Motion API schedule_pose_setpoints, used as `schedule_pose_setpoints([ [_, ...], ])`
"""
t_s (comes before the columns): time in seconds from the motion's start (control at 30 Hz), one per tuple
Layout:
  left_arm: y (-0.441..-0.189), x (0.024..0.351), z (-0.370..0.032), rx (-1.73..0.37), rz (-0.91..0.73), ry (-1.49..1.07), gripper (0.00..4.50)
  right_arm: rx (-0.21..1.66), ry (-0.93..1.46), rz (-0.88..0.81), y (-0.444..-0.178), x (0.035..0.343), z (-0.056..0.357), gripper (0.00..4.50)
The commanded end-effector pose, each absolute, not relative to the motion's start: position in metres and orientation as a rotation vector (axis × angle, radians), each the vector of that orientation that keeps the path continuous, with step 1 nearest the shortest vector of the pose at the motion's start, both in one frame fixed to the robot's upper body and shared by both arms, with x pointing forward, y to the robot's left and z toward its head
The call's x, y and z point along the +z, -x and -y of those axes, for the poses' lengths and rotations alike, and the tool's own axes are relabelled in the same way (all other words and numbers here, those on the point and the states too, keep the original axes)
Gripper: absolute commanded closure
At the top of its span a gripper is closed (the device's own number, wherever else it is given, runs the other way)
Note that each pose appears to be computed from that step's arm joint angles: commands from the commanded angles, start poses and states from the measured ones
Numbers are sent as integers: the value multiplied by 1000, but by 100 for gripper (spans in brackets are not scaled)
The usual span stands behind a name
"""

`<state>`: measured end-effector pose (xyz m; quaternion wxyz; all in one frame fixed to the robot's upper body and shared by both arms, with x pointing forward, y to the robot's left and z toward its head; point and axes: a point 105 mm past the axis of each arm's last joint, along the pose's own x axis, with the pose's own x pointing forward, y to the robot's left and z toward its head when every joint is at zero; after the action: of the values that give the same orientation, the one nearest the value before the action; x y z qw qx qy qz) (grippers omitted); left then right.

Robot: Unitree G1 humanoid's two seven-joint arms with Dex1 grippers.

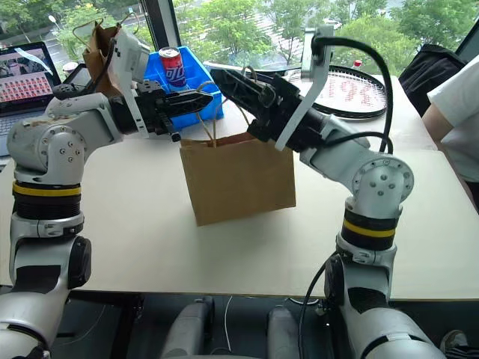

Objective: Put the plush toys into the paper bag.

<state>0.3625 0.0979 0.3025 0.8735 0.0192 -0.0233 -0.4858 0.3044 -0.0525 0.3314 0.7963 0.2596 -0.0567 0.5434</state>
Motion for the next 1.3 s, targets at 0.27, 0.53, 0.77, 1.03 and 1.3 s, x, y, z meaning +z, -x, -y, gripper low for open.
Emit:
schedule_pose_setpoints([
  [0.27, -344, 325, -90, -1087, 117, -26, 450, 1150, -515, 133, -285, 334, 71, 447],
  [0.53, -331, 310, -81, -1179, 45, 13, 403, 1065, -481, -29, -282, 277, 79, 450],
  [0.77, -327, 314, -86, -1210, 27, 74, 193, 1026, -483, -72, -282, 271, 97, 386],
  [1.03, -327, 313, -119, -1184, 13, 46, 0, 1043, -344, -109, -265, 276, 120, 121],
  [1.3, -309, 271, -140, -1260, -56, -97, 0, 1014, -177, -191, -245, 265, 148, 4],
])
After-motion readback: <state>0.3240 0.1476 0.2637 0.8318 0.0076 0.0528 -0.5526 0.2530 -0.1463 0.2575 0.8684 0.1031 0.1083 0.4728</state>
